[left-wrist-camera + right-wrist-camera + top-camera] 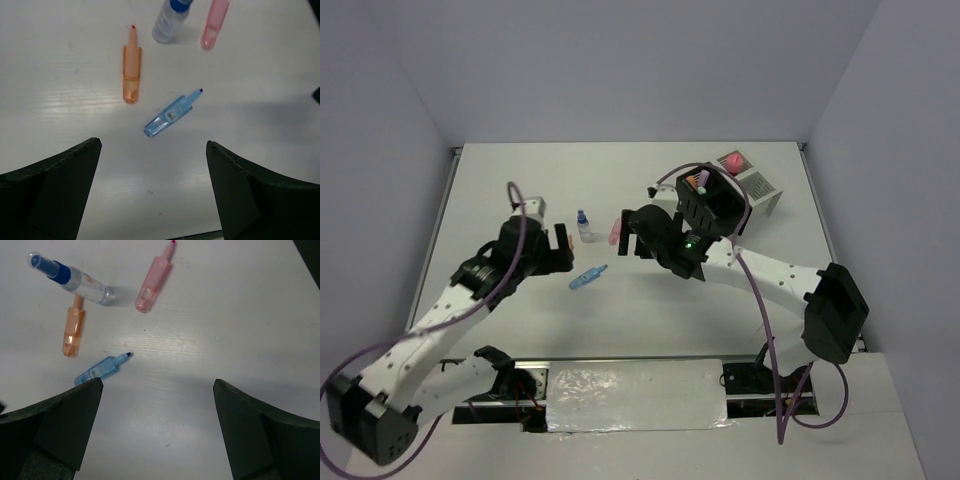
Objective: Sort the stationery into containers
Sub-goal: Pick up the pen from the center of the board.
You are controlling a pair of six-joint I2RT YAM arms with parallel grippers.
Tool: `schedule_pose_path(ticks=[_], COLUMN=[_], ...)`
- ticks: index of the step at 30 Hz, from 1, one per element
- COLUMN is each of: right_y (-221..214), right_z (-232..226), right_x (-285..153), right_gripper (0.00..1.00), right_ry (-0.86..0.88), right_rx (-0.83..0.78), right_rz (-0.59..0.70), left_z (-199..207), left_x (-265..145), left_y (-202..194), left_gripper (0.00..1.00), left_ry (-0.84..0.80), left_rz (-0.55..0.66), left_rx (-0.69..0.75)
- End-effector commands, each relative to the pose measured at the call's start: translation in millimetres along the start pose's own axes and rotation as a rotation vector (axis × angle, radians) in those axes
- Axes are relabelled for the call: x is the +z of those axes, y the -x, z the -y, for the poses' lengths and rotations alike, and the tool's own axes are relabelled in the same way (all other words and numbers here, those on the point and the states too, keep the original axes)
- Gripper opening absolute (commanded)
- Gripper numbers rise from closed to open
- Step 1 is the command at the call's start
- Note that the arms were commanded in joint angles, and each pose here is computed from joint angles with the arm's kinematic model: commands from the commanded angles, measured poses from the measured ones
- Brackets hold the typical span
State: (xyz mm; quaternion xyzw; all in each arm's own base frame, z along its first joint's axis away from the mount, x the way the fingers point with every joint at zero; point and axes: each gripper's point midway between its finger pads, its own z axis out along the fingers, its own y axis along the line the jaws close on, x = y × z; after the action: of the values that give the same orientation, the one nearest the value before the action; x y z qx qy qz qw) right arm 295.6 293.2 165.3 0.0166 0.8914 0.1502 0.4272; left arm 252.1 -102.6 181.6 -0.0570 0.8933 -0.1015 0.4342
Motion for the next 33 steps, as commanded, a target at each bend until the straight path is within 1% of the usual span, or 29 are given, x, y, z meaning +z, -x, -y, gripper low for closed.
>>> schedule_pose_path(ticks=[1,2,3,5,7,8,9,12,13,14,15,19,24,26,28,29,33], right_y=[17,25,26,27,19,22,21,17,12,16,14,13,15,14,14,15,14], right_z=[12,15,17,23,30,28,28,36,36,36,35,39,38,37,35,33,29], right_x=[-26,-40,-46,-66,-76,-91,-96,-121,-120,-130,-134,-147,-149,-149,-148,-149,-148], right_gripper=[1.0,1.0,1.0,1.0,1.0,1.0,1.0,1.0,1.0,1.0,1.0,1.0,1.0,1.0,1.0,1.0,1.0], right_ry=[0.016,0.045,0.06,0.116,0.151,0.208,0.233,0.3,0.306,0.336,0.362,0.392,0.4,0.408,0.413,0.422,0.438], right_rx=[0.052,0.059,0.054,0.045,0.012,0.014,0.004,-0.023,-0.032,-0.028,-0.033,-0.047,-0.049,-0.051,-0.048,-0.047,-0.041], right_rz=[0.063,0.086,0.092,0.107,0.099,0.113,0.112,0.126,0.111,0.133,0.129,0.139,0.143,0.142,0.14,0.143,0.137], left_z=[40,42,42,43,41,40,38,32,31,31,29,22,26,29,31,29,30], left_x=[35,44,57,71,88,94,104,121,124,127,131,135,130,125,121,120,116], left_y=[-29,-29,-40,-41,-50,-52,-64,-79,-84,-86,-94,-102,-110,-120,-129,-135,-149], left_gripper=[0.99,0.99,0.99,0.99,0.99,0.99,0.99,0.98,0.98,0.97,0.93,0.9,0.78,0.73,0.74,0.69,0.57], left_ry=[-0.147,-0.143,-0.125,-0.118,-0.099,-0.094,-0.08,-0.05,-0.043,-0.045,-0.041,0.003,0.019,0.033,0.042,0.046,0.058], left_rz=[-0.143,-0.143,-0.185,-0.18,-0.213,-0.225,-0.269,-0.324,-0.338,-0.344,-0.367,-0.389,-0.403,-0.424,-0.438,-0.447,-0.471], left_rx=[0.003,0.014,0.034,0.056,0.085,0.116,0.135,0.172,0.175,0.186,0.195,0.214,0.252,0.278,0.285,0.279,0.258])
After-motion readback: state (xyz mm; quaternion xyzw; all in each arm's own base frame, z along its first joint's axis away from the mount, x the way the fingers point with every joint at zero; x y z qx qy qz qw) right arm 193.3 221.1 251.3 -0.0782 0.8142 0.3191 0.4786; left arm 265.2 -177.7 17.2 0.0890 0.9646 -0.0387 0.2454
